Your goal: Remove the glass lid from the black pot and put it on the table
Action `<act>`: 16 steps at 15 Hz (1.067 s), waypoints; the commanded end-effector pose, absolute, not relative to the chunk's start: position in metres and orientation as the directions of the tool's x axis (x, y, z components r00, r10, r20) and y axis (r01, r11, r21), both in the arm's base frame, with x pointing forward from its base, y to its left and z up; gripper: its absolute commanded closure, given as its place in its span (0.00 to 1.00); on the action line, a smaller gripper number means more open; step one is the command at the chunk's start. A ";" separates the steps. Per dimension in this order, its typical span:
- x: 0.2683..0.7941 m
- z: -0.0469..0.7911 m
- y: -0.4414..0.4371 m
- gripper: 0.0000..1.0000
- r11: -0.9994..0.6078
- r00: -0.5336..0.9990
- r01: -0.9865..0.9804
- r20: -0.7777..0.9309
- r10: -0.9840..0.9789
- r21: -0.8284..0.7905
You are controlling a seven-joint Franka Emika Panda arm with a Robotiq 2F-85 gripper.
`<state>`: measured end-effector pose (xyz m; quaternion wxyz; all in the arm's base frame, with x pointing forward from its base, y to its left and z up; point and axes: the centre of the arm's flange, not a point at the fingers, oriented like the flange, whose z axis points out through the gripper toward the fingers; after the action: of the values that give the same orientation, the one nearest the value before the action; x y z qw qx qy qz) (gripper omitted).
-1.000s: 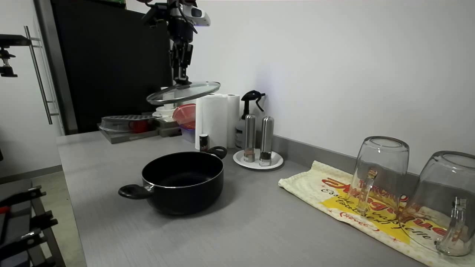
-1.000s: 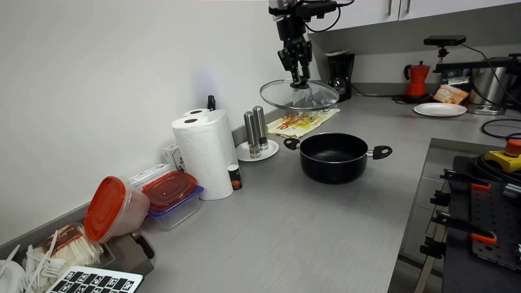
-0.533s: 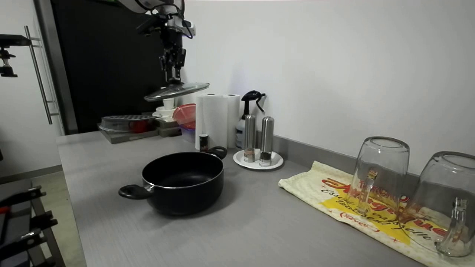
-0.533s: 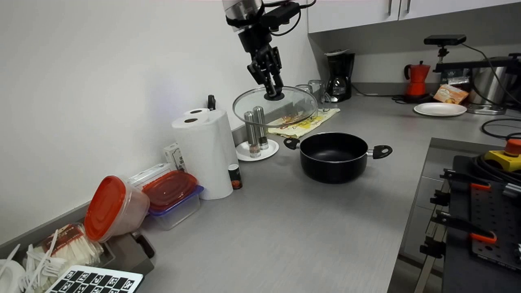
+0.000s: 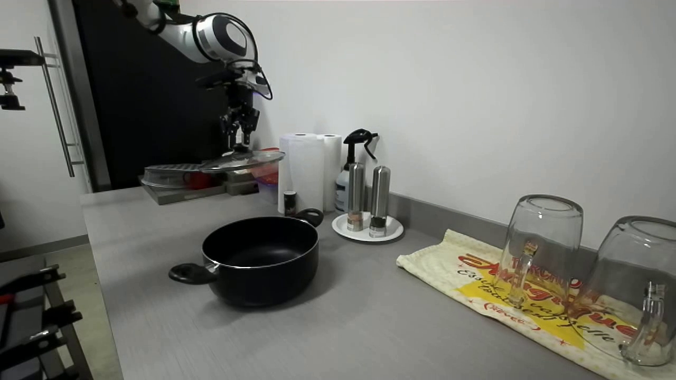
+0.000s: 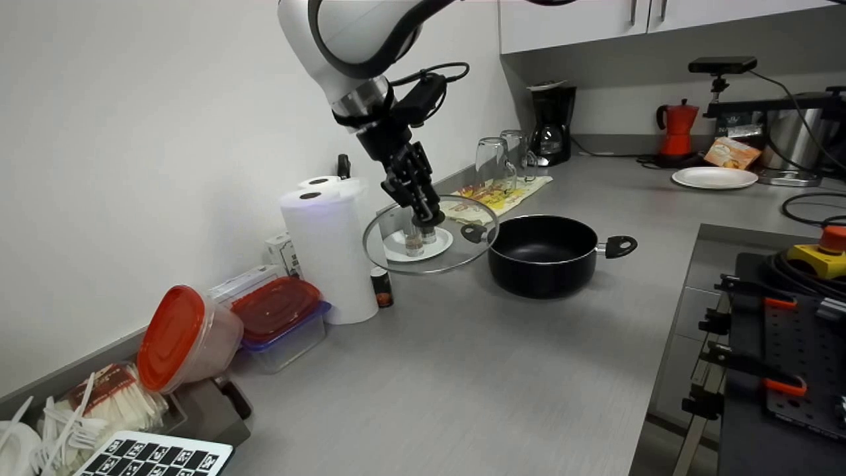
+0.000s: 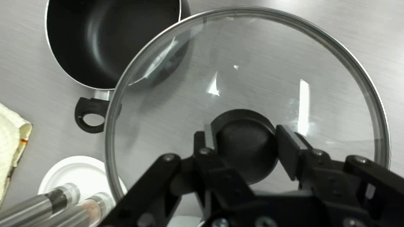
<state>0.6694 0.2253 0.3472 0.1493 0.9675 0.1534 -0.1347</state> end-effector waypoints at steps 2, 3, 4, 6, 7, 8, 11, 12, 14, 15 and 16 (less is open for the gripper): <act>0.682 0.319 0.250 0.76 -0.884 0.844 0.440 -0.408 0.348 0.157; 0.677 0.309 0.256 0.76 -0.876 0.829 0.459 -0.425 0.363 0.147; 0.675 0.302 0.260 0.76 -0.869 0.815 0.476 -0.441 0.377 0.137; 0.665 0.285 0.273 0.76 -0.848 0.779 0.516 -0.477 0.407 0.120; 0.660 0.275 0.279 0.76 -0.841 0.766 0.529 -0.491 0.415 0.114; 0.656 0.267 0.285 0.76 -0.837 0.759 0.536 -0.498 0.420 0.111; 0.644 0.240 0.306 0.76 -0.831 0.764 0.539 -0.495 0.413 0.138; 0.642 0.234 0.312 0.76 -0.832 0.769 0.535 -0.490 0.410 0.145; 0.638 0.223 0.323 0.76 -0.851 0.803 0.501 -0.454 0.387 0.161; 0.639 0.218 0.327 0.76 -0.872 0.828 0.462 -0.432 0.358 0.163; 0.640 0.214 0.330 0.76 -0.890 0.852 0.426 -0.405 0.332 0.166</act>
<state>0.6326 0.3168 0.2129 0.1375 0.9368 0.2416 -0.2124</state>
